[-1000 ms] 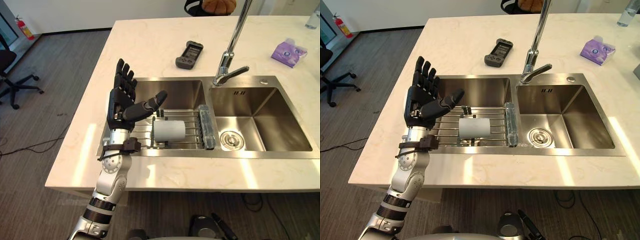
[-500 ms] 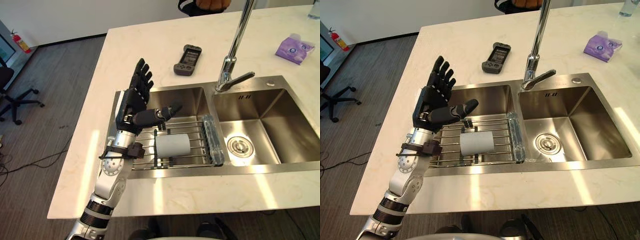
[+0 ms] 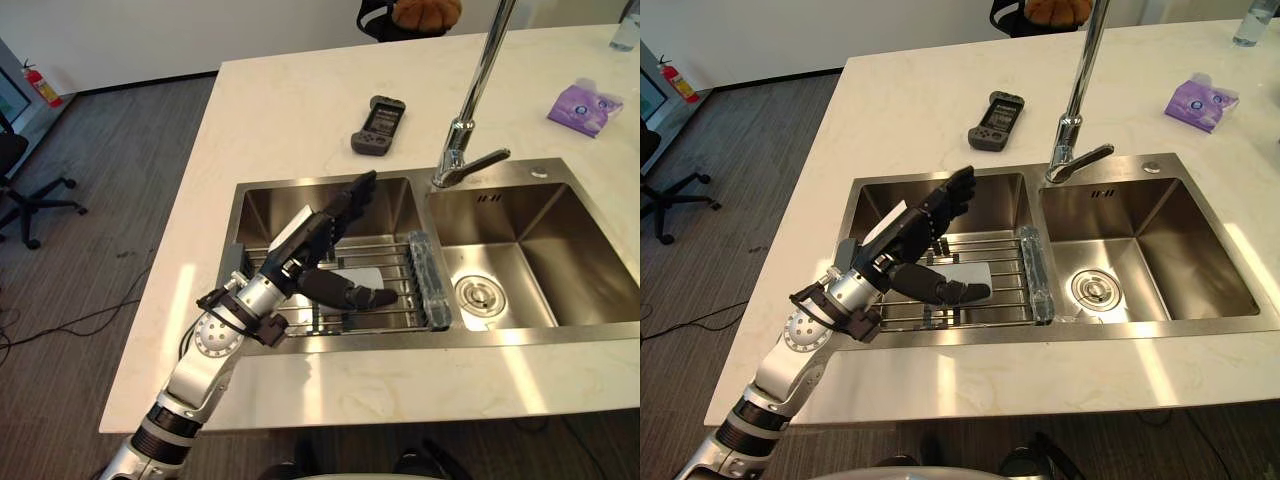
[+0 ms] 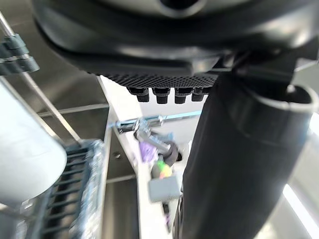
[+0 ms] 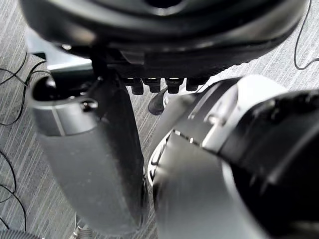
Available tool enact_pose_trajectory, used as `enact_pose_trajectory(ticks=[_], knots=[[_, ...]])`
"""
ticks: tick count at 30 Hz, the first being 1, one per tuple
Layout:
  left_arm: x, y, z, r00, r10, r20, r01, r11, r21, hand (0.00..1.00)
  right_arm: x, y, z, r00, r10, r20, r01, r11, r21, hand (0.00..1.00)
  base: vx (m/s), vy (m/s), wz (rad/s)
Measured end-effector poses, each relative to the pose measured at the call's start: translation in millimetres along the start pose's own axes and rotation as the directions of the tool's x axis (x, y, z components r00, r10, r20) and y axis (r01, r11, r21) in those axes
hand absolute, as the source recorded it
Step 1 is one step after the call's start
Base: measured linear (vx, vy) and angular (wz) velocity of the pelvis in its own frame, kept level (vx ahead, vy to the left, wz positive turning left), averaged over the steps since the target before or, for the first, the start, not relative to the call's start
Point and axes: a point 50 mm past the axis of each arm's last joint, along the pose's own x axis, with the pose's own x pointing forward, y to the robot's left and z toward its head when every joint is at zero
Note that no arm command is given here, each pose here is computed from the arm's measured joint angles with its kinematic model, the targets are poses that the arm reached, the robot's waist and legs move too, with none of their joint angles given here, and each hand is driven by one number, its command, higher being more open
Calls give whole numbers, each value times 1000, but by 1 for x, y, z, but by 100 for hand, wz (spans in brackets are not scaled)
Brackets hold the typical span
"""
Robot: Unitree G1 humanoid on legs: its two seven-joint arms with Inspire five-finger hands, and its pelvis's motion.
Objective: Walk over to the sink, pick up the cup, carry it to the dishwasher, place the cup inside the dishwasher, then close the dishwasher door
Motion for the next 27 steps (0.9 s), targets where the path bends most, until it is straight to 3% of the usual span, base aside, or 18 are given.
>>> enact_pose_trajectory(ticks=[6, 12, 27], knots=[[-11, 11, -9, 984, -51, -170, 73, 989, 125, 100, 0, 0, 1, 1000, -1, -10, 1, 1000, -23, 100, 0, 0, 0], [-9, 26, 1, 980, -47, -193, 94, 965, 244, 100, 0, -2, 0, 1000, -4, -18, 4, 1000, -18, 100, 0, 0, 0], [0, 30, -1, 972, -73, -224, 134, 953, 270, 100, -1, -6, 0, 1000, -2, -22, 3, 1000, 24, 100, -6, 5, -4]])
